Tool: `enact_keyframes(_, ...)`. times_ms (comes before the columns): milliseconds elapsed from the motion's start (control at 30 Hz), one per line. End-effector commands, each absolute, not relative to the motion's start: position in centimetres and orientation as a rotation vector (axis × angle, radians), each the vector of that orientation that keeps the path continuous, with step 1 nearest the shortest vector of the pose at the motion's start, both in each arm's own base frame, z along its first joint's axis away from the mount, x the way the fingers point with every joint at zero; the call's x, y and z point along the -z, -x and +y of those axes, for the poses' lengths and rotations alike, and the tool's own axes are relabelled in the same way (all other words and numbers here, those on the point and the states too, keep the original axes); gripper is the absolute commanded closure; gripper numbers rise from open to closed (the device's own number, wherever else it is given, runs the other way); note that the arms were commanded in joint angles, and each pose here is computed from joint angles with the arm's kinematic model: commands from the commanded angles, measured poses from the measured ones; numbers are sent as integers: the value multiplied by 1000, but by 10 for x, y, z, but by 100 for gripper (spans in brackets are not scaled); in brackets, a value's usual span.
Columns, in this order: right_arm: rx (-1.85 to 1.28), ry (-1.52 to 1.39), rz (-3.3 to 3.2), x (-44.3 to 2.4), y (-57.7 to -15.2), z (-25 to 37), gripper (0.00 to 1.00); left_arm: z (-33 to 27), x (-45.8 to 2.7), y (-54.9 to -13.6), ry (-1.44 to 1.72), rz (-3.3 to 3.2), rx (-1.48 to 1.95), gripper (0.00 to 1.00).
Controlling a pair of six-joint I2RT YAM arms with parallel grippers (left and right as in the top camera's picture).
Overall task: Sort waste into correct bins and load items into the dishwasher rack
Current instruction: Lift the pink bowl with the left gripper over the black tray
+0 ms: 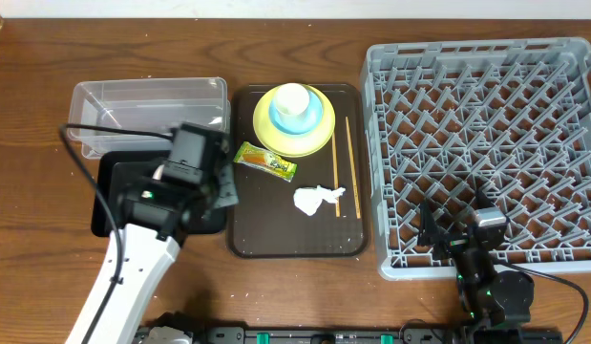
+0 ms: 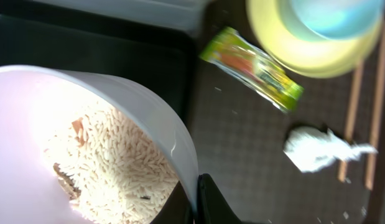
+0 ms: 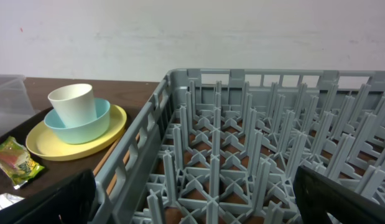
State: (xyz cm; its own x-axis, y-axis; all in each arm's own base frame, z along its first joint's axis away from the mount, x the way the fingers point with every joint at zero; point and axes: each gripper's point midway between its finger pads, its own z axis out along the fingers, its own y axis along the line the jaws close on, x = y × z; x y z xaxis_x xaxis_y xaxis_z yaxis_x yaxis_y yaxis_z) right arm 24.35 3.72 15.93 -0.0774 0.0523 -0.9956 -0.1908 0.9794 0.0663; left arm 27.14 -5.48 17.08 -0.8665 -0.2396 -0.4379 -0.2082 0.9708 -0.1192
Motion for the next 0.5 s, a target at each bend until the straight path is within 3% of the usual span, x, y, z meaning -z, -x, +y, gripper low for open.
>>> enact_keyframes(0, -184, 103, 1639, -158, -244, 34, 1, -32, -177, -277, 355, 2631, 50, 94)
enact_keyframes(300, -184, 103, 1639, -158, -244, 34, 1, 14, -176, -278, 569, 2614, 128, 94)
enact_keyframes(467, -184, 103, 1640, -158, -244, 34, 1, 16, -174, -282, 581, 2616, 340, 94)
